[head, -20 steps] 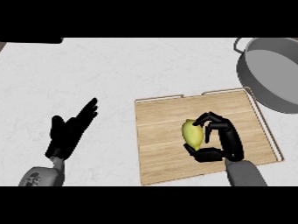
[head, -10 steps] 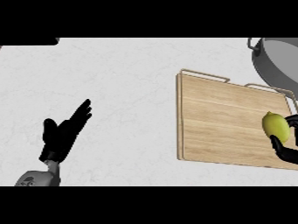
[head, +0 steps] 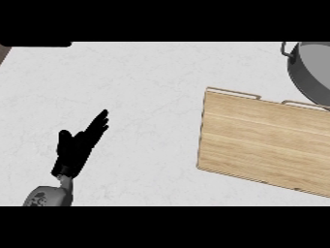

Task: Pick the lemon from the tray and place it in the pot

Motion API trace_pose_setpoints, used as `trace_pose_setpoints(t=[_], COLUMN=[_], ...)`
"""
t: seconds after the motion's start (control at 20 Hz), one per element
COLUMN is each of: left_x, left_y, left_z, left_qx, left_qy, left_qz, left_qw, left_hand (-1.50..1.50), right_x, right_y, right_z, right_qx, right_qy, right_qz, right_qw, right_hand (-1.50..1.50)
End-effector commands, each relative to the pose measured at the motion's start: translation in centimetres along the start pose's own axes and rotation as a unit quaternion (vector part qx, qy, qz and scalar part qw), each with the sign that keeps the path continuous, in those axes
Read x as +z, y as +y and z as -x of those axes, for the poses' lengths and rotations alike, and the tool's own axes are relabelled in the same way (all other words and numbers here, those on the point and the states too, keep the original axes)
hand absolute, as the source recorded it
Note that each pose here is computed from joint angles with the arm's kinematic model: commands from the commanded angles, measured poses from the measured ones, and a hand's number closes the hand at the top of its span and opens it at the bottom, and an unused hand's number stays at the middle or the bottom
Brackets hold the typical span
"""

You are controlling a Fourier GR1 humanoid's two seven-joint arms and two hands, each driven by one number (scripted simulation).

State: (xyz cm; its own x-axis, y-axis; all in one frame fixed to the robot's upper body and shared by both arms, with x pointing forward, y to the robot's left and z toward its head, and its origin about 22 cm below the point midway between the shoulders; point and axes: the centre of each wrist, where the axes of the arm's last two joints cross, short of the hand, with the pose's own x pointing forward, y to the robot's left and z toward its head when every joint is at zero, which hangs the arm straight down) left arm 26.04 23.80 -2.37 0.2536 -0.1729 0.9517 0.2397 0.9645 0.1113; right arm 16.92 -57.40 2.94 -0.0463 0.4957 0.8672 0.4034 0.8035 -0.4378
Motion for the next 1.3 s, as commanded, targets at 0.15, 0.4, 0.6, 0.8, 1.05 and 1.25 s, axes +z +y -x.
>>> trace_pose_setpoints(t=[0.15,0.4,0.6,0.8,1.05,1.25], left_x=[0.5,1.3,-0.8,-0.4,-0.6,-0.9], left_y=[-1.1,0.1,-0.2,-0.3,-0.4,0.0], left_z=[0.4,0.2,-0.4,-0.7,-0.4,-1.0], left_qx=[-0.003,-0.002,-0.007,-0.006,-0.009,-0.01], left_qy=[-0.001,0.01,0.0,-0.008,-0.007,-0.012], left_qz=[0.009,0.007,0.002,0.007,0.017,0.022], left_qw=[1.0,0.9999,1.0,0.9999,0.9998,0.9996], left_hand=[0.0,0.0,0.0,0.0,0.0,0.0], right_x=[-3.4,-8.0,-11.0,-14.8,-17.4,-18.4], right_y=[-4.1,-3.1,-1.8,0.4,2.4,6.9], right_z=[-3.0,-7.0,-9.5,-13.6,-16.2,-15.5], right_qx=[0.092,0.132,0.15,0.193,0.24,0.277], right_qy=[-0.016,-0.009,-0.014,-0.004,0.023,0.025], right_qz=[0.027,0.011,0.004,-0.02,-0.046,-0.068], right_qw=[0.995,0.991,0.989,0.981,0.969,0.958], right_hand=[1.5,1.5,1.5,1.5,1.5,1.5])
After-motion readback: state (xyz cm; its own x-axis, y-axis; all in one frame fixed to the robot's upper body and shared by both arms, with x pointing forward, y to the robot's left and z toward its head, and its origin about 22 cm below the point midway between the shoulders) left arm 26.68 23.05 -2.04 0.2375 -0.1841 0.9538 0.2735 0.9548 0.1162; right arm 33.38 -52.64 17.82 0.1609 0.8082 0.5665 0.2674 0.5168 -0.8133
